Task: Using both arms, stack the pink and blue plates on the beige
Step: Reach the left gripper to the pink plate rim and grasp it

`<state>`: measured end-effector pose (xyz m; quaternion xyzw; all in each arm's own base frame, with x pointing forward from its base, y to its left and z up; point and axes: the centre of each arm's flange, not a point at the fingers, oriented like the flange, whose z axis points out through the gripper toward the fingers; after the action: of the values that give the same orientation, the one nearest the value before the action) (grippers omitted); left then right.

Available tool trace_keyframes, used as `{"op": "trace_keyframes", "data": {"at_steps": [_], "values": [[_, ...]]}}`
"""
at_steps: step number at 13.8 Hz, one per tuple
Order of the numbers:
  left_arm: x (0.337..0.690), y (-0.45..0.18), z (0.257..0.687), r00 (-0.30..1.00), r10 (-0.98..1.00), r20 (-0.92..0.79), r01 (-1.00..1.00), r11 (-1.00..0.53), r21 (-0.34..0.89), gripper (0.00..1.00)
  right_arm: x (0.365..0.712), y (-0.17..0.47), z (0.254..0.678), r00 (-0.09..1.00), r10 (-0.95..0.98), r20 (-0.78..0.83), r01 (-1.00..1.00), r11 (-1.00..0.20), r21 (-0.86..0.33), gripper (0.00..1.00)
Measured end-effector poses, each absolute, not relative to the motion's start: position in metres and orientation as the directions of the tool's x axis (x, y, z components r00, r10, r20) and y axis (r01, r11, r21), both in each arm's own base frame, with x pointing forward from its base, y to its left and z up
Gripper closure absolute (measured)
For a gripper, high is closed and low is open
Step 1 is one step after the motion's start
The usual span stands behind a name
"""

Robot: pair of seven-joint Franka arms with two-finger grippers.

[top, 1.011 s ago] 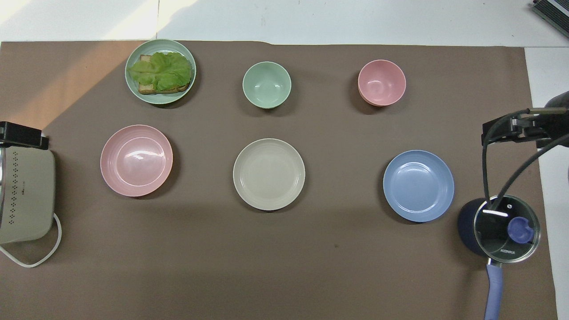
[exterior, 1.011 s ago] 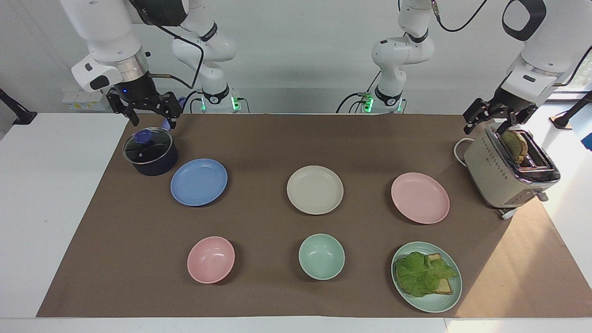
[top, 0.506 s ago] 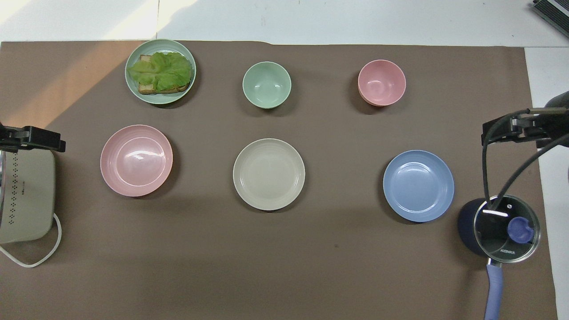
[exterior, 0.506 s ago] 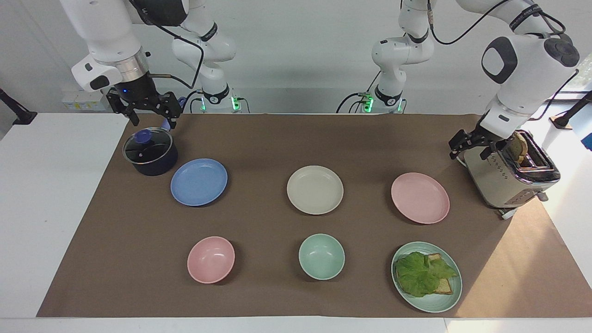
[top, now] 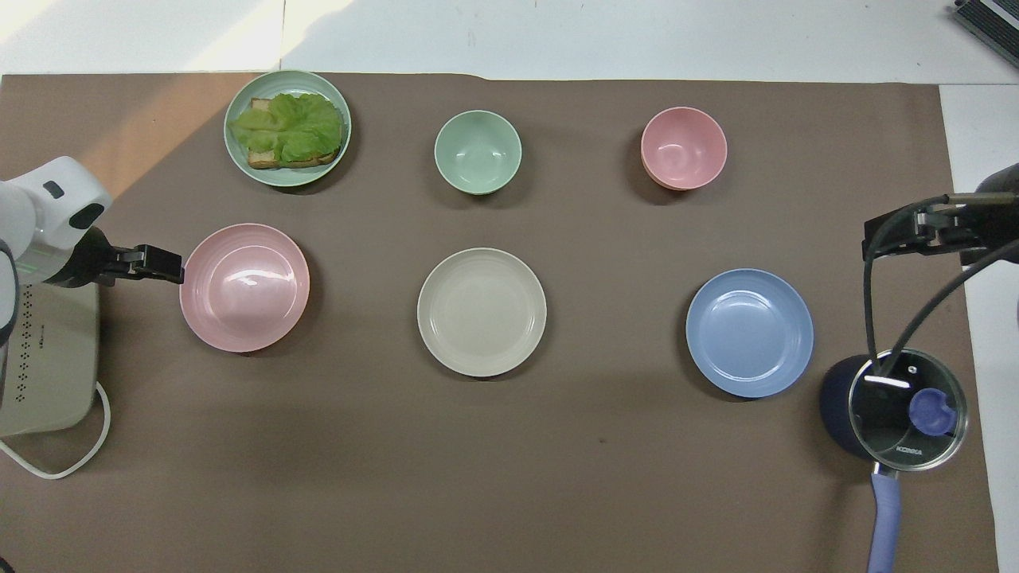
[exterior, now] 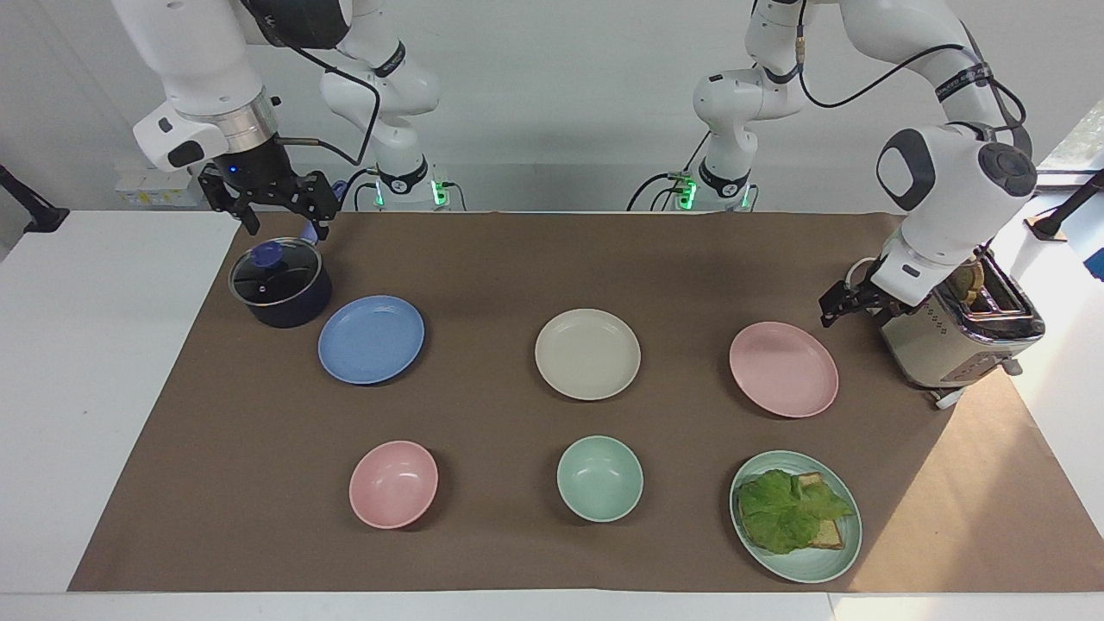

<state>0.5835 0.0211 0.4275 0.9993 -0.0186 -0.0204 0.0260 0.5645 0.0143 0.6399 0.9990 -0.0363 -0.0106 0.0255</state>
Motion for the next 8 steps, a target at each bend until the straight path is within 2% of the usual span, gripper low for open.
{"op": "trace_keyframes", "data": {"at_steps": [8], "values": [[0.588, 0.043, 0.341, 0.995, 0.030, -0.094, 0.035, -0.998, 0.054, 0.00, 0.564, 0.014, 0.640, 0.997, -0.073, -0.019, -0.072, -0.996, 0.052, 0.00]]}}
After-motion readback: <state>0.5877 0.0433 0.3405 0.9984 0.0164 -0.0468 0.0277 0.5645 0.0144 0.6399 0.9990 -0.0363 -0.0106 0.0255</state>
